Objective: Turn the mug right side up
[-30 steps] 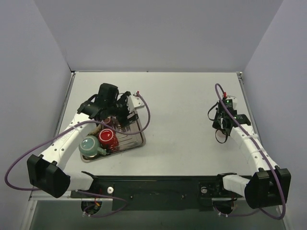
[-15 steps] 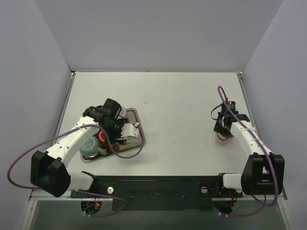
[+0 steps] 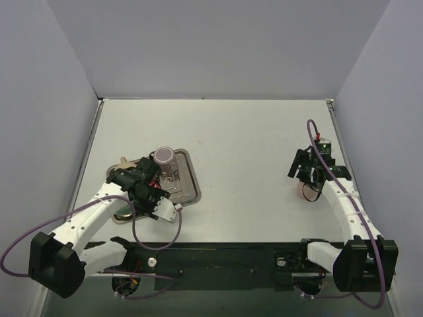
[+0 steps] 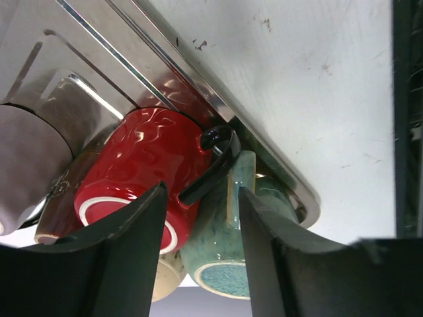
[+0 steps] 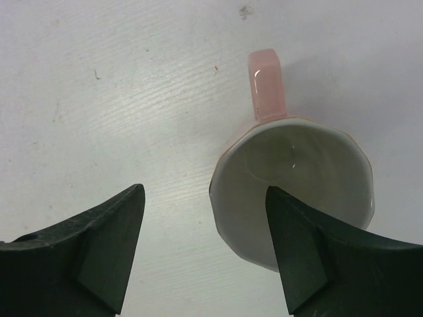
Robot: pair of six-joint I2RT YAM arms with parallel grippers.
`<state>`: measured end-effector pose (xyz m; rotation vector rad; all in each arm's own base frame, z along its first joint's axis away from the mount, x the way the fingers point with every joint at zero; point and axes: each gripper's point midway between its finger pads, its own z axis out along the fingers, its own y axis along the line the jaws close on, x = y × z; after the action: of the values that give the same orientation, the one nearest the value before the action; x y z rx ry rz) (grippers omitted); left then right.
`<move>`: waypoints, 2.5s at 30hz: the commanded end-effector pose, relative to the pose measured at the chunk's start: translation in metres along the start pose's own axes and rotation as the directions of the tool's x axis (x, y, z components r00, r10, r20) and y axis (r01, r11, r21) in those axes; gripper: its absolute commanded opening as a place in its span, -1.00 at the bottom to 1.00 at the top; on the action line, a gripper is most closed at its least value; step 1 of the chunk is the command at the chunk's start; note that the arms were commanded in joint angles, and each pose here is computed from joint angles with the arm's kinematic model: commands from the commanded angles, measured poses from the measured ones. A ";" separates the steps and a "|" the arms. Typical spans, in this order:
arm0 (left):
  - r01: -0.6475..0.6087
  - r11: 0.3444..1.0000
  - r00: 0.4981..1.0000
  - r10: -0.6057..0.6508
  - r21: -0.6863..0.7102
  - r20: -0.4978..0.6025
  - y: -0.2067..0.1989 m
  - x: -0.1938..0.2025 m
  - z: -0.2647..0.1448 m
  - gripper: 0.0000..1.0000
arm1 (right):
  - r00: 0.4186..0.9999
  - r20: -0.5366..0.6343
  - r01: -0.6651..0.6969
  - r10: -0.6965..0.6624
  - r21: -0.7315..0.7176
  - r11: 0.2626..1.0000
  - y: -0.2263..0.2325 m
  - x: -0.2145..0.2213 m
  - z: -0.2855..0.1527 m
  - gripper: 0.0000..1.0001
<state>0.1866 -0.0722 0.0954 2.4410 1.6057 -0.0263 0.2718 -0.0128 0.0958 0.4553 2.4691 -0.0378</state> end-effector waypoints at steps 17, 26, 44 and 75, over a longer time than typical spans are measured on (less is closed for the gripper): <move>-0.223 0.947 0.975 0.218 -0.231 -0.046 0.071 -0.005 0.024 0.01 | 0.998 -0.028 0.042 -0.048 -0.180 0.983 0.035 0.010 -0.014 0.39; -0.114 0.964 0.993 0.108 -0.241 -0.041 0.090 -0.020 0.010 0.10 | 0.997 -0.046 0.056 -0.066 -0.200 0.978 0.039 0.016 -0.011 0.40; -0.122 0.991 0.976 0.110 -0.057 -0.190 0.064 0.012 0.057 0.08 | 0.996 -0.017 0.082 -0.088 -0.222 0.972 0.047 0.011 -0.025 0.43; 0.726 0.650 0.571 -0.392 -0.222 0.721 0.173 -0.113 -0.140 -1.00 | 0.898 0.354 0.437 -0.260 -0.660 0.611 0.185 0.045 -0.171 0.61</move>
<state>0.2799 -0.1766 0.1760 1.6588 1.7777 -0.0673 0.2140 0.1439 0.1923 -0.2351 2.2425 0.4828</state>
